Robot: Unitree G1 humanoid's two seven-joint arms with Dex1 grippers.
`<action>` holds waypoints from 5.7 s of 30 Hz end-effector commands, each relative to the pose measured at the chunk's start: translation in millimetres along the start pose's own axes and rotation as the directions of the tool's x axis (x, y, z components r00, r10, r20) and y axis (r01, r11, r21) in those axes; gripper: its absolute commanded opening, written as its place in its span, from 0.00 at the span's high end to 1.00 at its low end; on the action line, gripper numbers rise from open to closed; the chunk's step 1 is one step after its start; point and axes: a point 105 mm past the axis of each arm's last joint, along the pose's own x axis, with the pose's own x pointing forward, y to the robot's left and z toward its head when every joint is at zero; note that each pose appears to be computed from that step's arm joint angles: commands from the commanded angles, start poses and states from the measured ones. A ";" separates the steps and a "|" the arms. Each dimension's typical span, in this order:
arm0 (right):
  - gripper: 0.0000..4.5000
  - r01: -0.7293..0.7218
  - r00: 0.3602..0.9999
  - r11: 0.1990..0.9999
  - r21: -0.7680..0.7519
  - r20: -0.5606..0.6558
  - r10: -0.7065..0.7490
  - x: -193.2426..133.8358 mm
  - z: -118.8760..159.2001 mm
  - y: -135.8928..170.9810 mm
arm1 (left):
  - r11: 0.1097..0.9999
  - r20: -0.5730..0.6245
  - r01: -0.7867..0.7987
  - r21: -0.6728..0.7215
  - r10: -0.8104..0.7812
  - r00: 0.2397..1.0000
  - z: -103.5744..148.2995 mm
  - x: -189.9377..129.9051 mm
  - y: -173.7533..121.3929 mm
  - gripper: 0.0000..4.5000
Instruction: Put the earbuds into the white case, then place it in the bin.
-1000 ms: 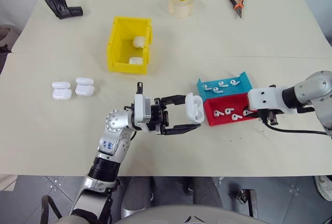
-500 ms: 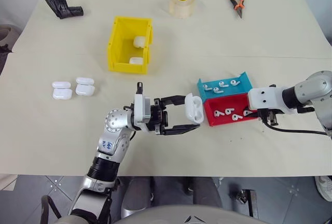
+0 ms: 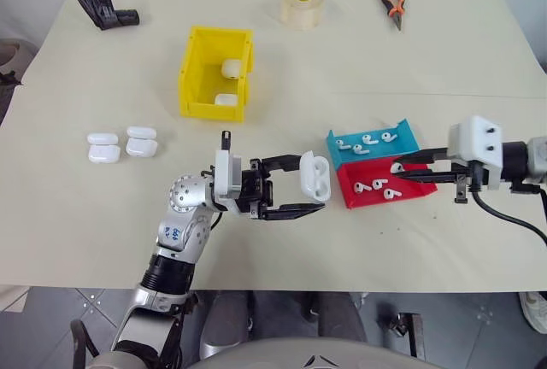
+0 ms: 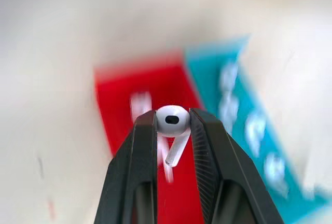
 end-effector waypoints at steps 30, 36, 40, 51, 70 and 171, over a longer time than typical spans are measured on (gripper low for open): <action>0.88 0.054 0.719 0.977 0.207 0.671 -0.181 56.1 95.5 41.0 | 0.997 -0.008 0.049 -0.064 -0.050 0.999 3.4 9.6 13.9 0.39; 0.88 0.056 0.735 0.973 0.225 0.650 -0.193 61.4 86.7 41.6 | 0.997 0.001 0.051 -0.057 -0.051 0.999 6.4 10.8 15.0 0.39; 0.88 0.049 0.744 0.974 0.223 0.642 -0.184 65.5 81.5 43.8 | 0.997 0.004 0.051 -0.056 -0.051 0.999 7.2 10.9 15.5 0.39; 0.88 0.051 0.816 0.969 0.242 0.549 -0.181 68.1 46.0 44.3 | 0.998 0.014 0.043 -0.040 -0.043 0.999 9.5 12.1 18.2 0.39; 0.01 0.095 0.880 0.985 0.141 0.452 -0.149 16.0 40.8 19.0 | 0.999 -0.013 -0.013 -0.033 0.013 1.000 4.4 -3.2 16.5 0.39; 0.76 -0.024 0.902 0.999 -0.035 -0.431 0.006 32.1 -39.1 -112.3 | 0.999 -0.011 -0.041 0.002 0.041 0.999 6.3 -7.3 5.2 0.39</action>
